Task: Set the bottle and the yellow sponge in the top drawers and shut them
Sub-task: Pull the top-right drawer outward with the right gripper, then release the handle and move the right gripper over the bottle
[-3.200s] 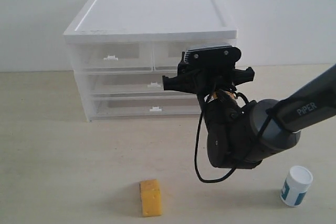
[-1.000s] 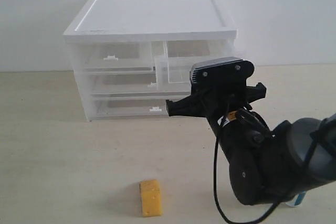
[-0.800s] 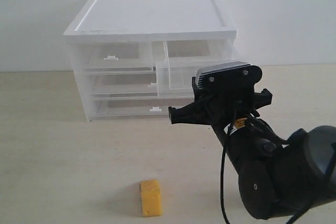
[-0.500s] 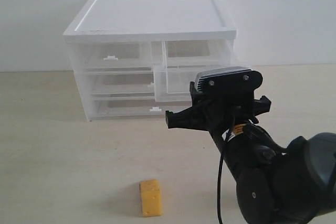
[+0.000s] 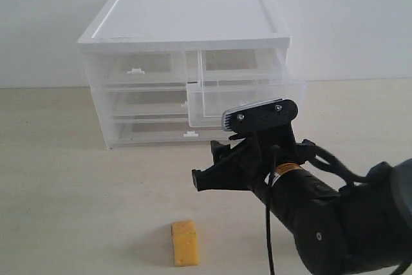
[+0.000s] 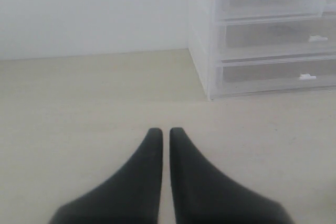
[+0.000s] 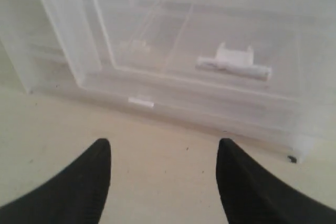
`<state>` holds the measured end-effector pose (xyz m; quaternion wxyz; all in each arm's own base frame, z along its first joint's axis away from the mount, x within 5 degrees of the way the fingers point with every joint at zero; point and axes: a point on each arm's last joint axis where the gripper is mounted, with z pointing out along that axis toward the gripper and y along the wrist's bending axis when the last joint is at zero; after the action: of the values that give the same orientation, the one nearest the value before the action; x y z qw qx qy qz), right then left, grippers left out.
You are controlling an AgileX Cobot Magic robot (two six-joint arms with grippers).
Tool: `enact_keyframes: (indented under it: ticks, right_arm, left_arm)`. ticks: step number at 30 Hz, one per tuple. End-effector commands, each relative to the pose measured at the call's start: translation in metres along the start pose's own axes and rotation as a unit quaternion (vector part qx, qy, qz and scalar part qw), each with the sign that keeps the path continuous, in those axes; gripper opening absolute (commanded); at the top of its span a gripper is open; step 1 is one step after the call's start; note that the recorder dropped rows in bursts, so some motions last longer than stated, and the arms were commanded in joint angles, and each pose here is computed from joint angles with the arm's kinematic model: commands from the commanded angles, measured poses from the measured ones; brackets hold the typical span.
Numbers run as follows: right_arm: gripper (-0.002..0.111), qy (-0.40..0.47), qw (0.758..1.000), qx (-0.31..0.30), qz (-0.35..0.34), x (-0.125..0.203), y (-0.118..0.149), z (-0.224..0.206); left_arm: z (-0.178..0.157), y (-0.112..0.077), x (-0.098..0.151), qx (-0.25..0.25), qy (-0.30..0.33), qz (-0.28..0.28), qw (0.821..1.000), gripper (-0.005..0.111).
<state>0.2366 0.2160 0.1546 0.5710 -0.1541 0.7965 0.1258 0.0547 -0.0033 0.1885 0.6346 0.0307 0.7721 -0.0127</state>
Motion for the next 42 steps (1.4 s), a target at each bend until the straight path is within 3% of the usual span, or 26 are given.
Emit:
enact_keyframes:
  ticks: [1,10,13,19,27,31,34,39,42]
  right_arm:
    - [0.055,0.072,0.996,-0.029,-0.036,-0.008,0.001,-0.017]
    - [0.053,0.164,0.975,-0.109,-0.101,-0.025,0.004,-0.053]
    - [0.039,0.188,0.969,-0.136,-0.08,-0.028,-0.003,-0.058]
    - [0.0,0.265,0.941,-0.202,-0.056,-0.028,-0.033,-0.061]
    - [0.0,0.381,0.872,-0.28,-0.125,-0.041,-0.057,-0.071]
    - [0.0,0.454,0.84,-0.259,-0.144,-0.057,-0.071,-0.078]
    - [0.0,0.492,0.833,-0.202,-0.154,-0.069,-0.091,-0.079]
    - [0.0,0.519,0.839,-0.112,-0.121,-0.072,-0.13,-0.082]
    - [0.006,0.506,0.857,-0.074,-0.062,-0.073,-0.155,-0.083]
  left_arm:
    - [0.0,-0.001,0.0,0.005,-0.003,-0.008,1.0,0.004]
    - [0.0,-0.001,0.001,0.006,-0.002,-0.008,1.0,0.004]
    - [0.0,-0.001,0.001,0.006,-0.002,-0.008,1.0,0.004]
    - [0.0,-0.001,0.001,0.006,-0.002,-0.008,1.0,0.004]
    - [0.0,-0.001,0.0,0.005,-0.003,-0.008,1.0,0.004]
    - [0.0,-0.001,0.0,0.005,-0.003,-0.008,1.0,0.004]
    - [0.0,-0.001,0.0,0.005,-0.003,-0.008,1.0,0.004]
    - [0.0,-0.001,0.0,0.005,-0.003,-0.008,1.0,0.004]
    - [0.0,-0.001,0.001,0.006,-0.002,-0.008,1.0,0.004]
